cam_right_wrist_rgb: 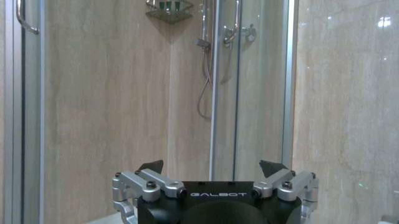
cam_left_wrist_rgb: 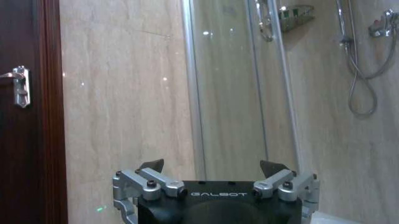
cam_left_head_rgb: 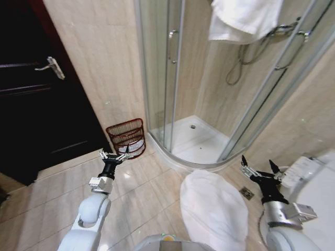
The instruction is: Discard the used towel into the hamper.
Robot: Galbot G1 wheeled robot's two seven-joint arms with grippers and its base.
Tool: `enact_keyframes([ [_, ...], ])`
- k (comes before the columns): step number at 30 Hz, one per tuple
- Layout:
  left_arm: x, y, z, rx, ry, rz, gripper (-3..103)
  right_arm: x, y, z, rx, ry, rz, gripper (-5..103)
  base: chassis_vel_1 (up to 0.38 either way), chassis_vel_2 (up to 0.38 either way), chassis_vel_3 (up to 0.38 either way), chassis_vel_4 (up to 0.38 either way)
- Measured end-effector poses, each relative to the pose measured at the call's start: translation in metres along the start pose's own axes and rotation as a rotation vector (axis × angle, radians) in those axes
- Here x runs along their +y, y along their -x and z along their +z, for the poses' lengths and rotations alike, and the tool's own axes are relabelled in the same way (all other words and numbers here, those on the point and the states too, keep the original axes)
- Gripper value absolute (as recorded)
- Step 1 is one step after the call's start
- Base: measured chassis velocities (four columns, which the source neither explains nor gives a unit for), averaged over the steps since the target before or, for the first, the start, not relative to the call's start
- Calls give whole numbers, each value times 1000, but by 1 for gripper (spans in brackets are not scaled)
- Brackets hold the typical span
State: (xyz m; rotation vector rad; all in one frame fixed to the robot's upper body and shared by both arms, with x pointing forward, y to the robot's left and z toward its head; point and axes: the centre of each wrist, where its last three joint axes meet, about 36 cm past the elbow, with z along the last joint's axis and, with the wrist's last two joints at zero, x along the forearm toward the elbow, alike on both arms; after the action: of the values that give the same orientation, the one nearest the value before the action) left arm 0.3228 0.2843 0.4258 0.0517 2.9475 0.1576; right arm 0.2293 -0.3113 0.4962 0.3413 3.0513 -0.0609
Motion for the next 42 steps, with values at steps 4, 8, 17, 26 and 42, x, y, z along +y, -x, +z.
enact_keyframes([
  [4, -5, -1, 0, 4, -7, 10, 100, -2, 0, 0, -2, 3, 12, 100, 6, -73, 85, 19],
  [8, -11, -2, -2, 13, -21, 21, 100, -3, 0, 0, -1, 4, 19, 100, 81, 0, -23, 8],
  [17, -22, -2, -16, 47, -105, 58, 100, -8, 0, -1, 9, -2, 30, 100, 10, 12, -23, 1],
  [26, -18, 6, -23, 28, -125, 53, 100, -9, 1, -3, 10, -13, 31, 100, 0, 0, 0, 0],
  [42, 10, 10, -49, -2, 30, -79, 100, -6, 9, -34, -44, -20, -44, 100, 0, 0, 0, 0],
])
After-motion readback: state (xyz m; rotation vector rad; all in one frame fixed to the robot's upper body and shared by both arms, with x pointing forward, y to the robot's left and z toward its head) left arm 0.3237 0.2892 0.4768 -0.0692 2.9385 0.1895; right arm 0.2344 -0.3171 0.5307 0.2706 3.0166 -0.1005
